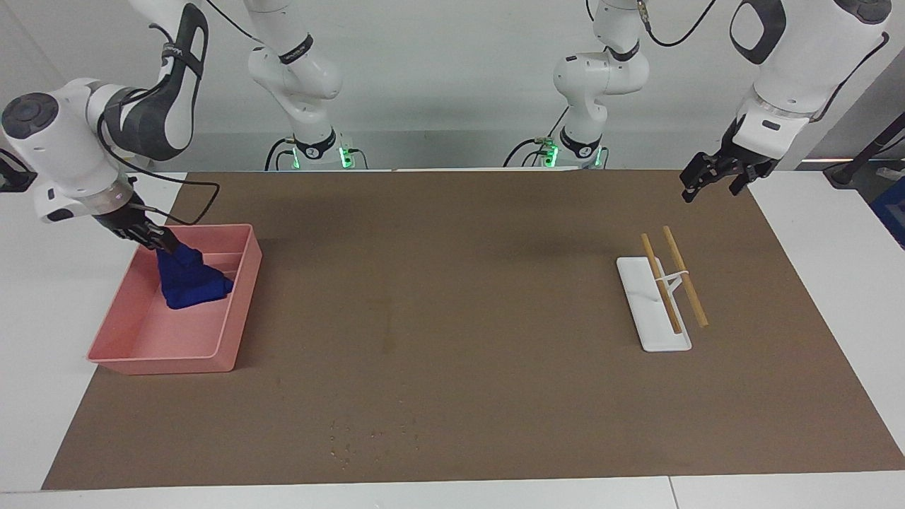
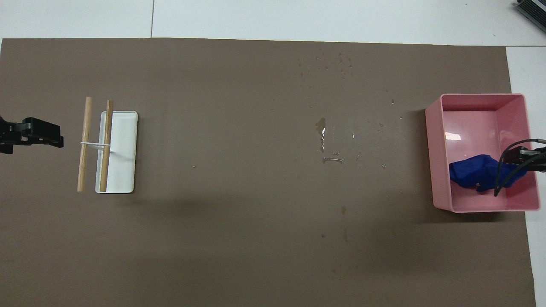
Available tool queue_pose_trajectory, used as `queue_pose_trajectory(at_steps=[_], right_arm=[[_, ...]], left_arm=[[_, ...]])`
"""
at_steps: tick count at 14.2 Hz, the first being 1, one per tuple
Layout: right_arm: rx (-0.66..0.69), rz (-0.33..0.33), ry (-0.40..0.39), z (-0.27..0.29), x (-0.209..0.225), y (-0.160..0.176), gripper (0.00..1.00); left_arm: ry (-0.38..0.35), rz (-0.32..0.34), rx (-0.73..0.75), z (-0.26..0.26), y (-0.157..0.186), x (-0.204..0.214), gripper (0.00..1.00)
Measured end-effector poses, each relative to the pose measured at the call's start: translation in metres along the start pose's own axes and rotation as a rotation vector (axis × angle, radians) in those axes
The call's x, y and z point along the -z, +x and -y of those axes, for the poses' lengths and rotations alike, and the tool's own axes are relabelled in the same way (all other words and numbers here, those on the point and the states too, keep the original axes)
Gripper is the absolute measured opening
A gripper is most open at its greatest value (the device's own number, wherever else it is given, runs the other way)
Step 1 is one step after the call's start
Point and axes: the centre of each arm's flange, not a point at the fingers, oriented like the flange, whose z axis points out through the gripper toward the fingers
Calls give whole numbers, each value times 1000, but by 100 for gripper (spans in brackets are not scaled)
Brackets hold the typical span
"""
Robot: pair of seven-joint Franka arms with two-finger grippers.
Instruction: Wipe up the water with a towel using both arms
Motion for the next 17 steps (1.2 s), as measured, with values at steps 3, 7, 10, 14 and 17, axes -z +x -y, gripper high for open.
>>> queue_pose_trajectory(at_steps=[3,7,10,14,17], right_arm=[[2,13,-2,1,-2,-3,40],[12,-1,-4,6,17,-8,84],[46,-64,-9,26,60,-11,100],[109,-163,9,76,123,-14,100],[117,-159,20,128,159,-28,100]], left_arm=[[0,0,-3,-2,0,0,100],[0,-1,-3,-2,0,0,100],[-6,-2,-3,-2,-1,1,100],[-24,-8,-3,-4,-1,3,100],[-25,-9,-10,-8,-2,3,100]])
